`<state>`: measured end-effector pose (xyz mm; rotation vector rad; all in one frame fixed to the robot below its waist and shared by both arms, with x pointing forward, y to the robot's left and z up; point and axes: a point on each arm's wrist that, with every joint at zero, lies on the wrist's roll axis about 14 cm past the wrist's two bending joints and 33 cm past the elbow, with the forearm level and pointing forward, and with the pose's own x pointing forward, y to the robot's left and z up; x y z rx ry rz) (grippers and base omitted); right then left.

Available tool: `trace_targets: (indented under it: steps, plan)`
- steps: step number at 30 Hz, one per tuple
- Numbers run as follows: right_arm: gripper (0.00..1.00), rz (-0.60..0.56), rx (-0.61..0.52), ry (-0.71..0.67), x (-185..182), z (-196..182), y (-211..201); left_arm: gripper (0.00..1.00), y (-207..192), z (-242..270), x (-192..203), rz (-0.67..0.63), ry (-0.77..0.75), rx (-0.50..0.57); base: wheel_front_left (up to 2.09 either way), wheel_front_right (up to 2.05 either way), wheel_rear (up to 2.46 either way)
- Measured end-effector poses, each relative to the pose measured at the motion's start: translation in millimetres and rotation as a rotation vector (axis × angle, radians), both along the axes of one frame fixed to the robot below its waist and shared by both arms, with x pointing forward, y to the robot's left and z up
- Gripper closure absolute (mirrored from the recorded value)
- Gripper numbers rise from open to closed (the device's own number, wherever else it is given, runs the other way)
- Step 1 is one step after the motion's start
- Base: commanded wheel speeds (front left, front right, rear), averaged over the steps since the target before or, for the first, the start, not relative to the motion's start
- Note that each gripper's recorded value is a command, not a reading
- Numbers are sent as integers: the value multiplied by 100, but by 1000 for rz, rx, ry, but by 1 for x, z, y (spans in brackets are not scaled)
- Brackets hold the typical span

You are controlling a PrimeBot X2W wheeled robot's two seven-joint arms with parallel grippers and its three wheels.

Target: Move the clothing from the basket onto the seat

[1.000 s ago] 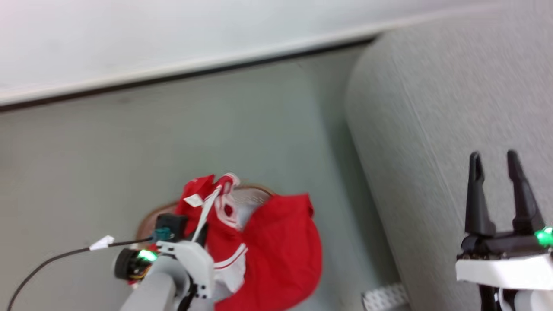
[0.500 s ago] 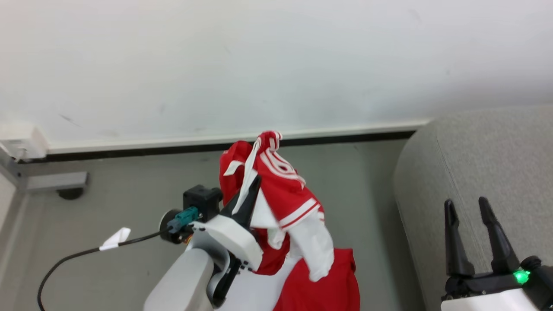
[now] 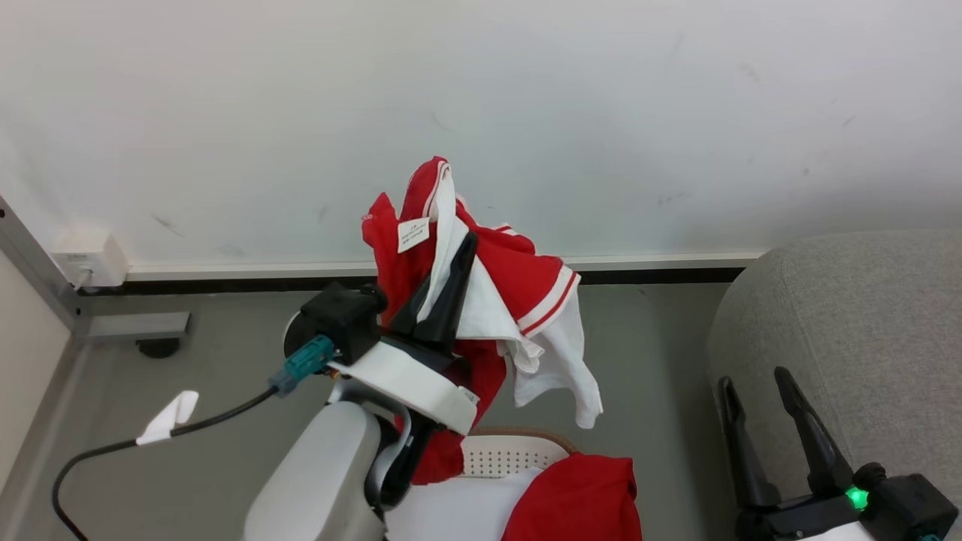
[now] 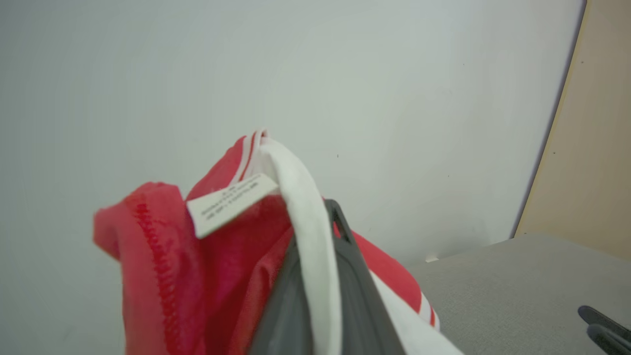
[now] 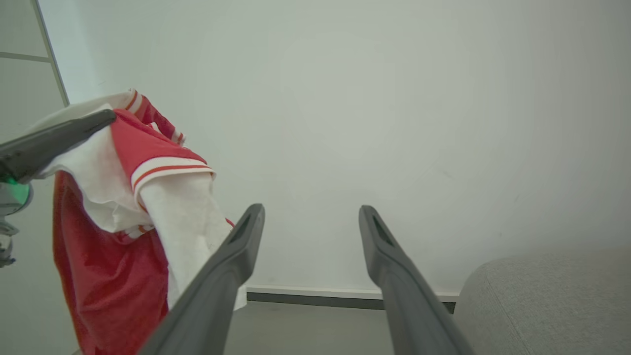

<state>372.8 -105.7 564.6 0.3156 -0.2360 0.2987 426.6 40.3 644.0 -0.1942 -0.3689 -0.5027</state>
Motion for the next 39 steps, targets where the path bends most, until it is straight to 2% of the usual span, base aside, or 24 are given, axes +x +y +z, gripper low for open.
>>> trace_targets:
  steps: [8,16,20,29,36,37,38,39]
  plan:
    - [0,87,-68,30,-6,-14,21,100,-2,-6,-5,-2,13,1,0,0,0]
    - [0,299,-178,66,-17,-37,79,100,-10,-12,-18,-33,28,9,0,0,0]
    - [0,370,-256,75,-16,-48,100,100,-14,-13,-26,-54,36,5,0,0,0]
    - [0,448,-312,29,-7,-40,137,100,-26,-21,-48,-102,56,22,0,0,0]
    - [0,465,-293,-11,-5,-27,152,100,-31,-32,-60,-120,88,30,0,0,0]
    - [53,464,-286,-21,-5,-23,152,100,-30,-33,-61,-117,91,30,0,0,0]
    - [100,464,-280,-30,-5,-19,153,100,-28,-34,-60,-109,96,29,0,0,0]
    - [100,464,-272,-37,-5,-17,153,100,-28,-35,-60,-106,99,30,0,0,0]
